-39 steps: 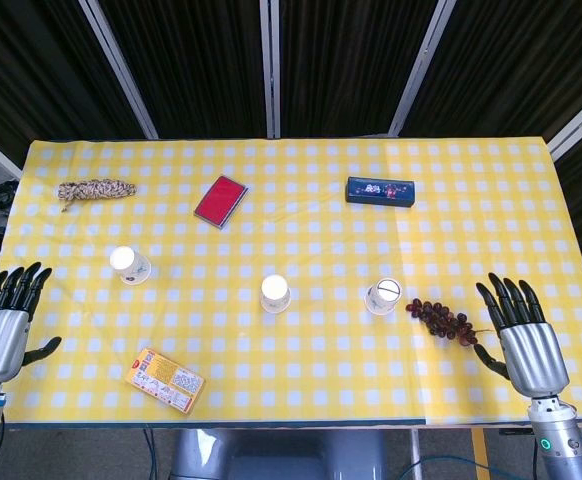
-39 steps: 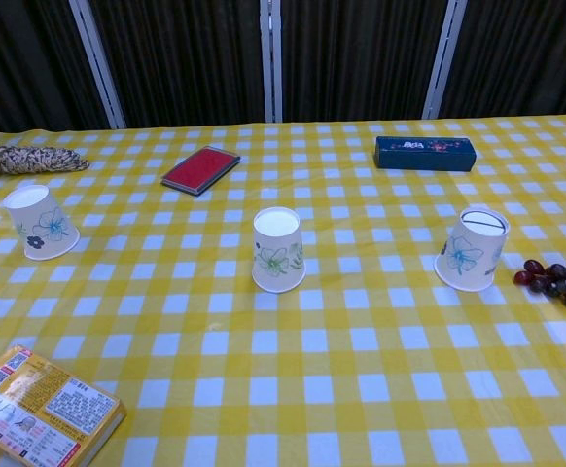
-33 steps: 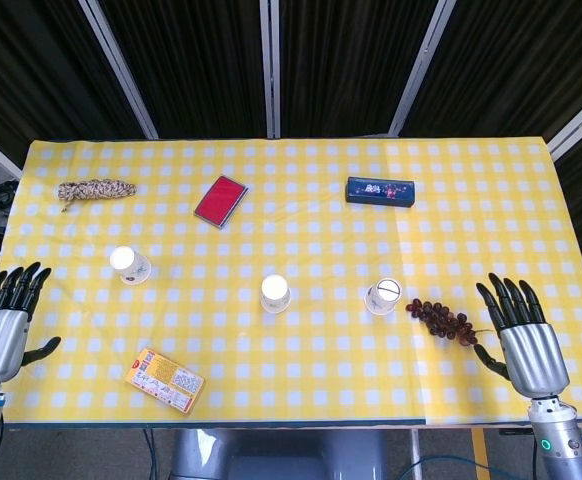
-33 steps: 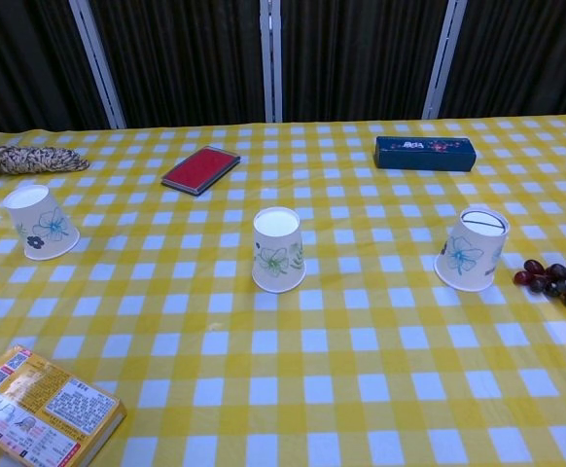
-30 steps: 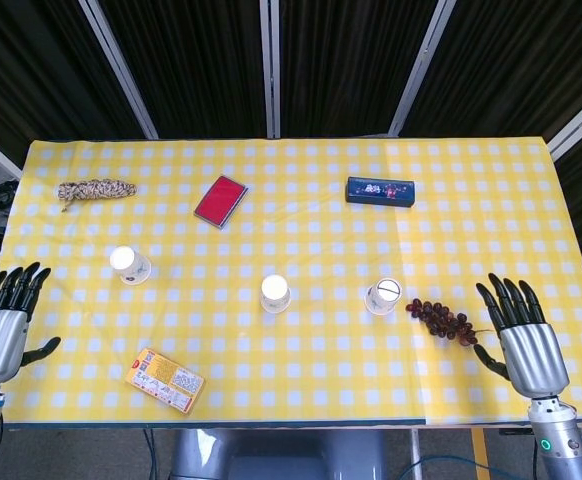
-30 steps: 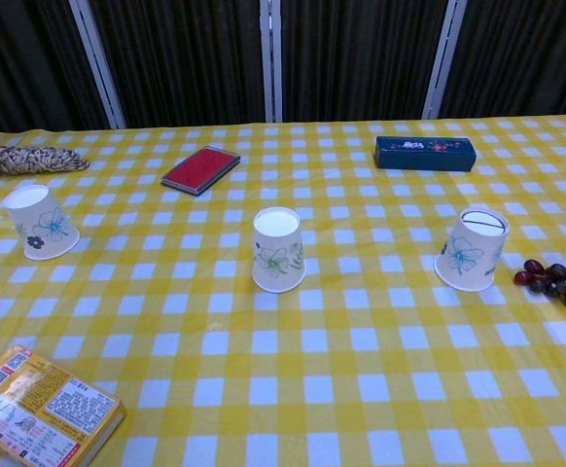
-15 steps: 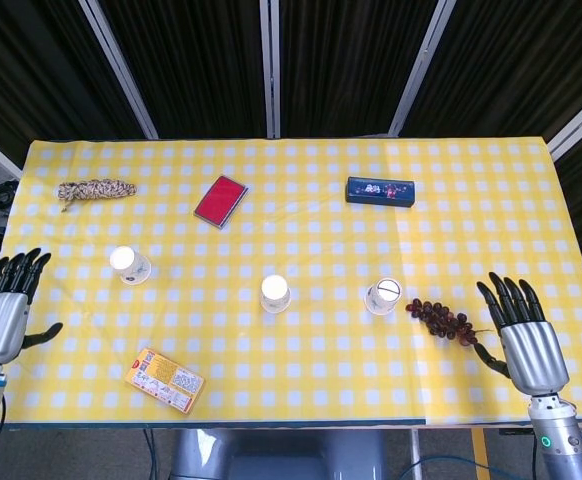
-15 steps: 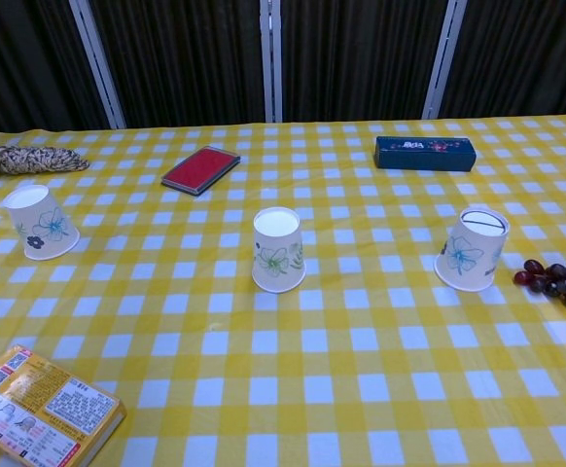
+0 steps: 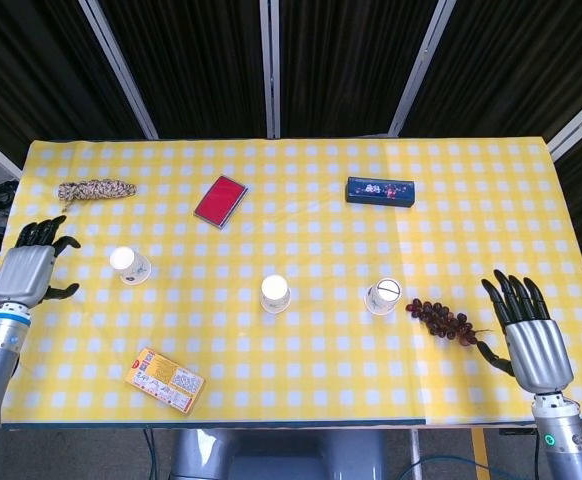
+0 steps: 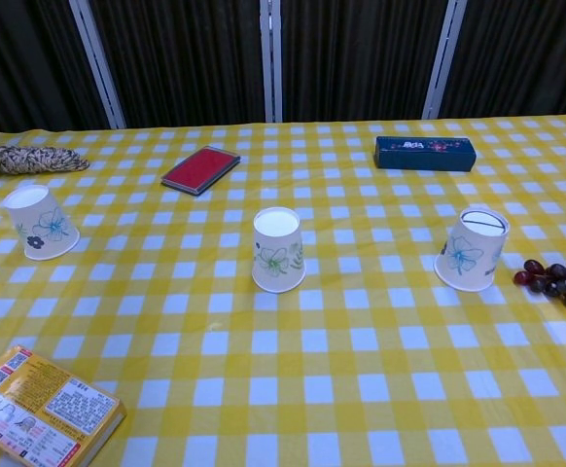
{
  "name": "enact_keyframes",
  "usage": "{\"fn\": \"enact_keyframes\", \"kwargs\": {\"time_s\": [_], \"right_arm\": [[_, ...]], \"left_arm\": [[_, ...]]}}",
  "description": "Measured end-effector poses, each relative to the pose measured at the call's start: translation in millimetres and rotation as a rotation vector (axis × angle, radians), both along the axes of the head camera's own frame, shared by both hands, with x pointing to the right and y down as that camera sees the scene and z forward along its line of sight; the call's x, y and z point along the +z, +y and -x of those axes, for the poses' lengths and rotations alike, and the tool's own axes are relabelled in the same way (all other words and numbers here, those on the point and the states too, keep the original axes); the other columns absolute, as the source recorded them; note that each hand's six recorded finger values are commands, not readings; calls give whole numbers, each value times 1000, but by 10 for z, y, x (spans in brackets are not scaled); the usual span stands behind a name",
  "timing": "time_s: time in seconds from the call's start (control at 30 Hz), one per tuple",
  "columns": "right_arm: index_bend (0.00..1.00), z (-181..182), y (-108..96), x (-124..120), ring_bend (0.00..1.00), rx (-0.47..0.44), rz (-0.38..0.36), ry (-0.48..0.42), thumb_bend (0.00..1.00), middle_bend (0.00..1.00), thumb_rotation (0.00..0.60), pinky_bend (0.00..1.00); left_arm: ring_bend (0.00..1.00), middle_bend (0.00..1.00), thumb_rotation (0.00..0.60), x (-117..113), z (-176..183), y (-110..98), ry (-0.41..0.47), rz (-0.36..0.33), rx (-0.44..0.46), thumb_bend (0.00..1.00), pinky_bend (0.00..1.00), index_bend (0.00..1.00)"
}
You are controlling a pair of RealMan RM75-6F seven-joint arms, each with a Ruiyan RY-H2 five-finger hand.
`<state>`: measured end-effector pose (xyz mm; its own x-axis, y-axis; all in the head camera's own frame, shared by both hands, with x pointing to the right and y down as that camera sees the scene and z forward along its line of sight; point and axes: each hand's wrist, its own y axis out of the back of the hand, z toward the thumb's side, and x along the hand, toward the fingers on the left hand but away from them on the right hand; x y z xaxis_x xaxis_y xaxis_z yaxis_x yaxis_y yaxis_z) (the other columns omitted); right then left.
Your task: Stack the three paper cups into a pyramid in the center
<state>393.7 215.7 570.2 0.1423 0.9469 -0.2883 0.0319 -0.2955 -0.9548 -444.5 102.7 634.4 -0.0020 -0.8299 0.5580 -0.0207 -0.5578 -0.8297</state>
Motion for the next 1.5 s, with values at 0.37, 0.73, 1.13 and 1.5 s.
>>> {"fn": "enact_keyframes", "kwargs": {"time_s": [0.37, 0.73, 1.13, 1.5], "right_arm": [[27, -44, -21, -2, 0, 14, 6, -10, 90, 0, 600, 0], [31, -55, -25, -13, 0, 21, 2, -15, 90, 0, 600, 0], [31, -63, -20, -20, 0, 24, 1, -15, 90, 0, 600, 0], [33, -51, -11, -23, 0, 21, 0, -14, 90, 0, 600, 0]], "left_arm": [[0, 0, 600, 388, -256, -216, 7, 104, 34, 316, 0, 226], [0, 0, 600, 553, -376, -229, -9, 143, 54, 315, 0, 270], [0, 0, 600, 697, -442, -208, -16, 169, 52, 374, 0, 329], [0, 0, 600, 636, -481, -218, 12, 141, 50, 452, 0, 368]]}}
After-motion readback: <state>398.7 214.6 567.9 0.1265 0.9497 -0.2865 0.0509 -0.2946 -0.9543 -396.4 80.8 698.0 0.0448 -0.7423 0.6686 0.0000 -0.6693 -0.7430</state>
